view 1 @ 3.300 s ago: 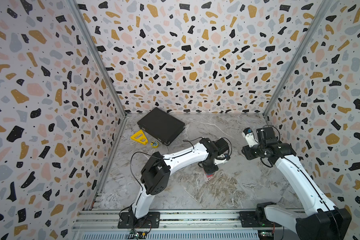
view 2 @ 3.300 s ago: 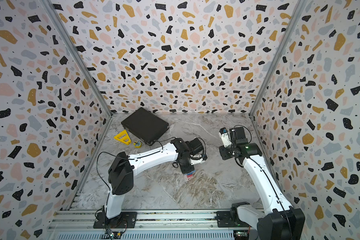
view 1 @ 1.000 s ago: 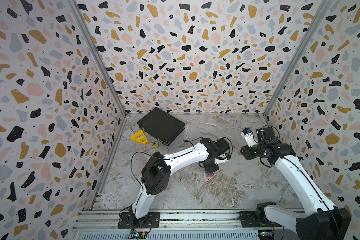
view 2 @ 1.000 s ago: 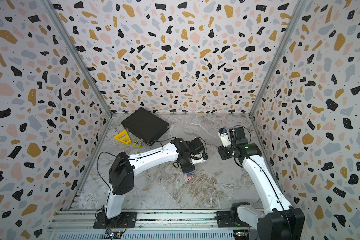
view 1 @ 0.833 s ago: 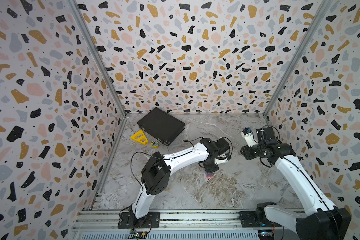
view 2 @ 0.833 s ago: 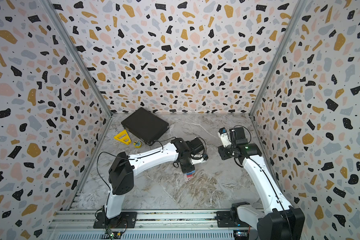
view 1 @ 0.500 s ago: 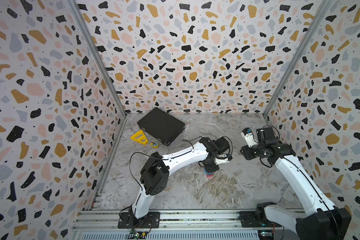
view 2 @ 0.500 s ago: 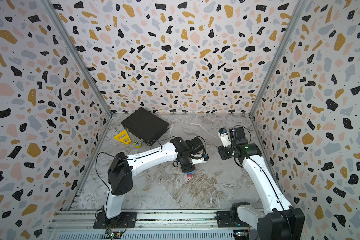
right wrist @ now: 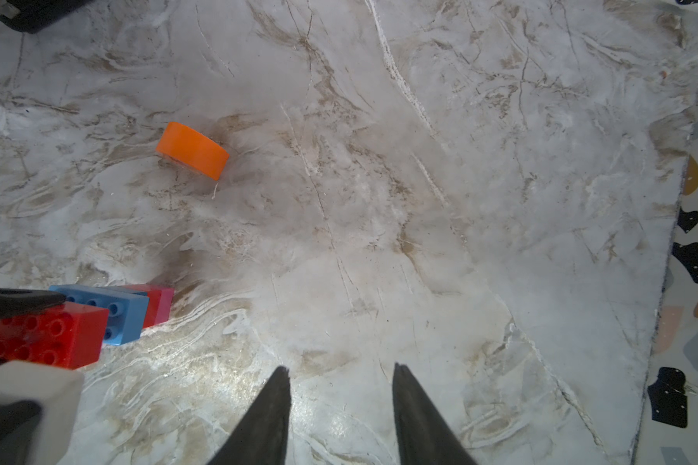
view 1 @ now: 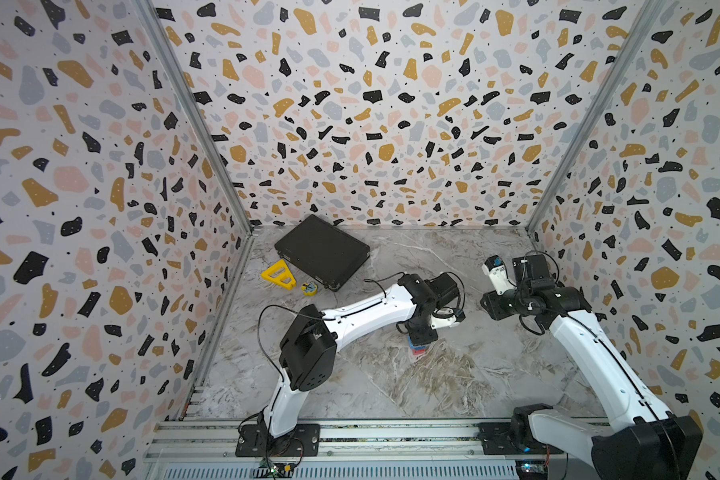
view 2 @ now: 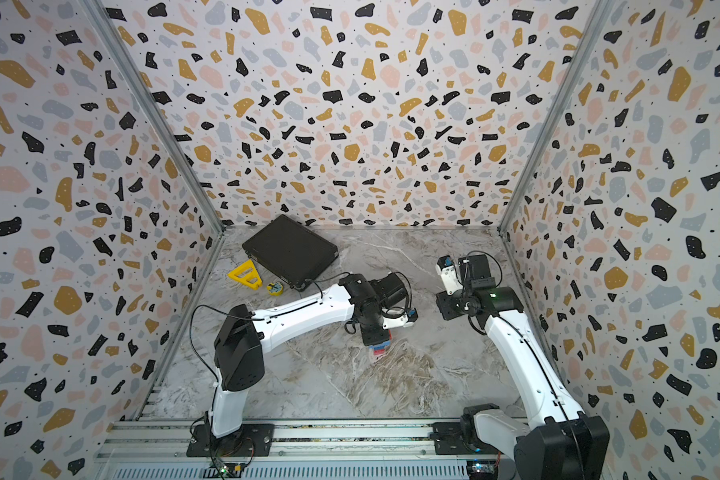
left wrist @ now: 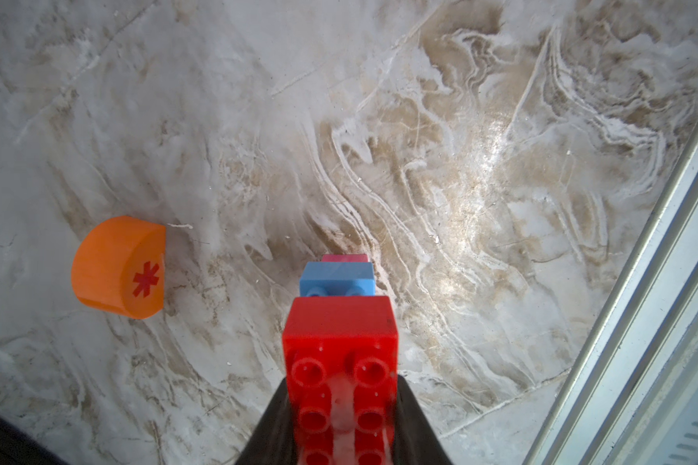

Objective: Assemble an ice cream with lego
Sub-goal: Assemble the lego brick with the lego brick.

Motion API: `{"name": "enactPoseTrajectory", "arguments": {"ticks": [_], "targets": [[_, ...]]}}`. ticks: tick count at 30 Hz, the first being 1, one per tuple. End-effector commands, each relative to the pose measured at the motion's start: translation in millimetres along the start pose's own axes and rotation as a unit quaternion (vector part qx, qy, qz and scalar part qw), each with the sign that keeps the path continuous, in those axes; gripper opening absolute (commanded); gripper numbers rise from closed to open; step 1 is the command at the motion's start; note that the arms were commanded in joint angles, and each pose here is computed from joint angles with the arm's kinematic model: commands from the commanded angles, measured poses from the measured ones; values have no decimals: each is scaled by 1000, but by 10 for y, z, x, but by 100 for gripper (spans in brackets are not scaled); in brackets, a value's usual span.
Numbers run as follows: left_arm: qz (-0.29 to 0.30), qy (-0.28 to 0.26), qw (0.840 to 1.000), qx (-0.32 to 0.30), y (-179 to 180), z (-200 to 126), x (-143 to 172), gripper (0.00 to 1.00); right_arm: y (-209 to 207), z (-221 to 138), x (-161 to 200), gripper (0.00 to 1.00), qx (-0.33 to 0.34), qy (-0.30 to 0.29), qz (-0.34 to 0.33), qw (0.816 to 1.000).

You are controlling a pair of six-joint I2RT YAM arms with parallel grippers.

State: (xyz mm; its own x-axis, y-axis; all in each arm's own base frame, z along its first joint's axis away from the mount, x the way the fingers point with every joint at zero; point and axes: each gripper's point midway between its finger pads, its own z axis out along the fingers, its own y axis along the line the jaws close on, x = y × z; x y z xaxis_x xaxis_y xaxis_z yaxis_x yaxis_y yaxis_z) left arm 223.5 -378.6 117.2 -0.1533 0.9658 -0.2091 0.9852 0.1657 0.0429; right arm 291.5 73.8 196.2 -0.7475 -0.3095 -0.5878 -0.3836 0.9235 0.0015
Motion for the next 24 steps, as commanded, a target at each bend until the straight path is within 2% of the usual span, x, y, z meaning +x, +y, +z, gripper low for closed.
{"name": "enactPoseTrajectory", "arguments": {"ticks": [1, 24], "targets": [[11, 8, 1000, -1, -5, 11, 7, 19, 10, -9, 1, 45, -4, -3, 5, 1000], [16, 27, 1000, -2, 7, 129, 73, 19, 16, 1, -3, 45, -7, -2, 4, 1000]]}}
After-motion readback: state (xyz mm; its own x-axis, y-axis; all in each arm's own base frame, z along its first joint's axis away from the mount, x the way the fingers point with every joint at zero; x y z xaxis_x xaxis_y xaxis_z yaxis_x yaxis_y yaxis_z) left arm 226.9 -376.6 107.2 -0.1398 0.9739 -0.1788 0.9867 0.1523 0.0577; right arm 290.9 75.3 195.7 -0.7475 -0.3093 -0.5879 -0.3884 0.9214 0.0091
